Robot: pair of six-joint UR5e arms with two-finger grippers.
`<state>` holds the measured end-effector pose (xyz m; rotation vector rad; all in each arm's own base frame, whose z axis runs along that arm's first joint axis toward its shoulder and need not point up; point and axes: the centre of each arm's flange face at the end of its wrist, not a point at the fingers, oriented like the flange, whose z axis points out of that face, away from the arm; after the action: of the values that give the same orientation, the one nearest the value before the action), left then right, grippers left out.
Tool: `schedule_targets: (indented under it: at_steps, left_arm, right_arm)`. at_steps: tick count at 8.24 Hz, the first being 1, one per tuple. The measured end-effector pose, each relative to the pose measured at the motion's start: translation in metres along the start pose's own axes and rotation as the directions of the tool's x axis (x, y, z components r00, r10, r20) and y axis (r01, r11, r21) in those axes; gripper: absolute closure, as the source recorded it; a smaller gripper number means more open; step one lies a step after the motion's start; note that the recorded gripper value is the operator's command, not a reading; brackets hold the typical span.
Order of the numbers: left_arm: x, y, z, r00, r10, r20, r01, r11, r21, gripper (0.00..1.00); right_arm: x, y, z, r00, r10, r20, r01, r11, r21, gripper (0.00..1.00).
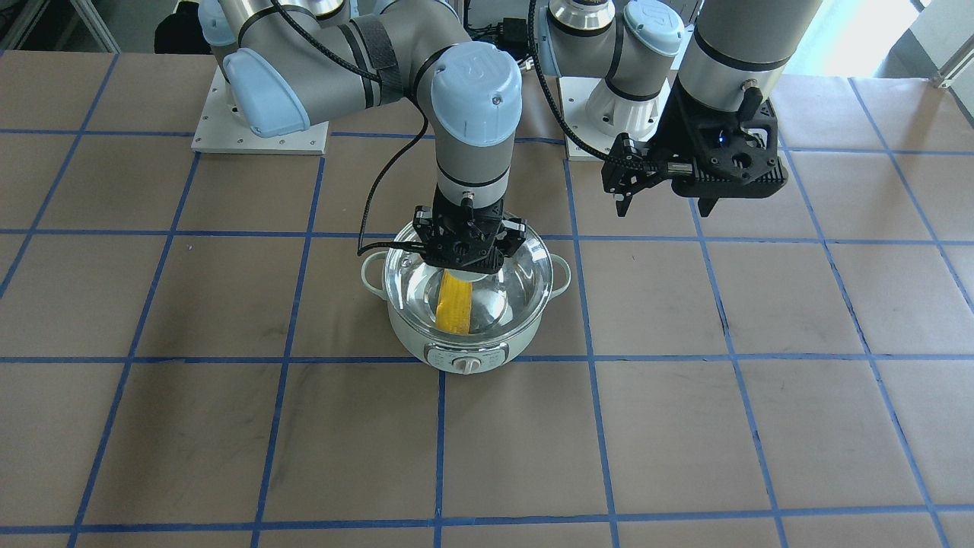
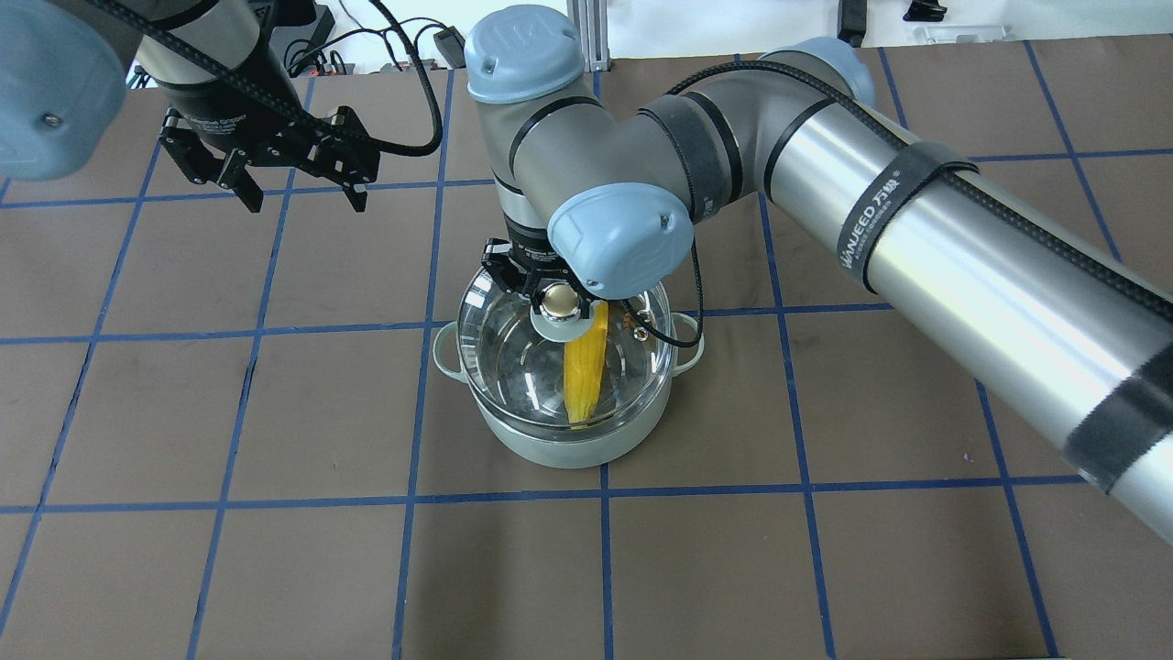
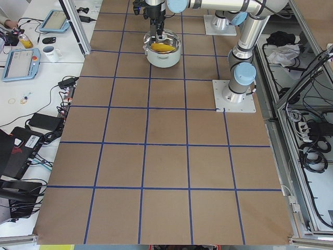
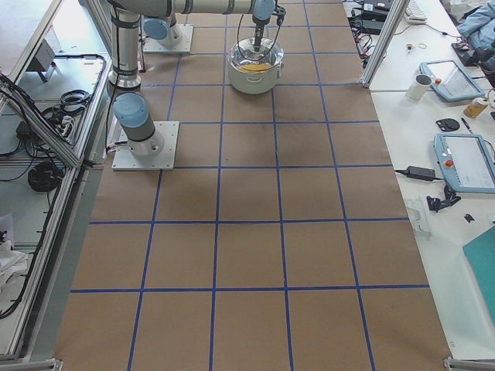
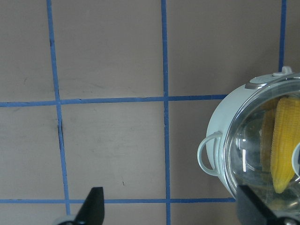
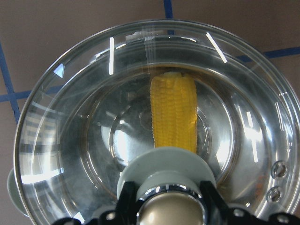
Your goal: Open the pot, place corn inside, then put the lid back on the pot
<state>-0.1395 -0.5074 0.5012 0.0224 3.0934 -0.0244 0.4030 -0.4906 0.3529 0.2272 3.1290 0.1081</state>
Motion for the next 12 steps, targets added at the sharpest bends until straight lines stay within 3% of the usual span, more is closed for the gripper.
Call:
schedule_targets:
  at_steps: [12]
  left_arm:
    - [-0.0001, 0.0004, -0.0018, 1.0, -0.003, 0.0, 0.003, 1.0, 0.004, 0.0]
  right_arm:
    - [0.003, -0.0006, 0.0017, 1.0, 0.004, -0.006, -0.004, 1.0, -0.01, 0.86]
